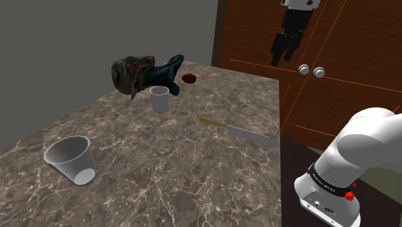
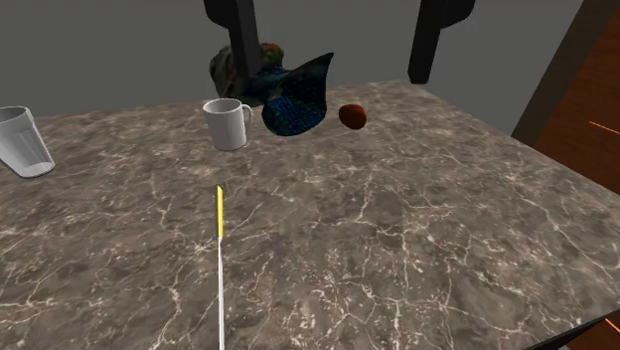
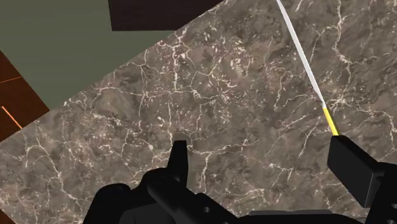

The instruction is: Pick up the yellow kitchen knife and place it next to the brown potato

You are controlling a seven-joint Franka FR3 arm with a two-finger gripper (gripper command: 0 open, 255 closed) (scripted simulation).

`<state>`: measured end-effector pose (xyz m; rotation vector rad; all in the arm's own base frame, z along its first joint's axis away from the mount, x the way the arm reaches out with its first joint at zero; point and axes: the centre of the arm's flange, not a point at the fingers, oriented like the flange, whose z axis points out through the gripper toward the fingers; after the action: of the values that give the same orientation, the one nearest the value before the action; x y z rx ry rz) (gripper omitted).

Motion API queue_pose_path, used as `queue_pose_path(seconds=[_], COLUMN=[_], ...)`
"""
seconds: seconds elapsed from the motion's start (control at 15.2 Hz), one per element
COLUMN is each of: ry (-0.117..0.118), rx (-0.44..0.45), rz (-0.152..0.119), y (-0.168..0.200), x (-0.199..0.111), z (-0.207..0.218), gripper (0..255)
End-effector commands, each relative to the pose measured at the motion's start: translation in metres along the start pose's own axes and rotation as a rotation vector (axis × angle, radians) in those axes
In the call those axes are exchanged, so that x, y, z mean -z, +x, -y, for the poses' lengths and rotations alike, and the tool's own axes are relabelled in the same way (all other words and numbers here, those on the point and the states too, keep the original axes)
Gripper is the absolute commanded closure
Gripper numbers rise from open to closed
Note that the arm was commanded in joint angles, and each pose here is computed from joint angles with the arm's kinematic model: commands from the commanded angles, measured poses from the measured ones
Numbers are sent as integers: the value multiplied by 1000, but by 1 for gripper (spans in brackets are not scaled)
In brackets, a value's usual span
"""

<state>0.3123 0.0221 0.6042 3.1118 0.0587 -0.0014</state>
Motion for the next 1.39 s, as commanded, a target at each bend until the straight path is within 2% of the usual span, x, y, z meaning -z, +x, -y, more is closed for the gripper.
queue_pose_path(seconds=[0.0, 0.66, 1.32], ry=[0, 57, 113], rx=[0, 228, 455], rz=[0, 10, 21], y=[0, 27, 39], x=[0, -113, -222], z=[0, 56, 123], gripper=[0, 0, 0])
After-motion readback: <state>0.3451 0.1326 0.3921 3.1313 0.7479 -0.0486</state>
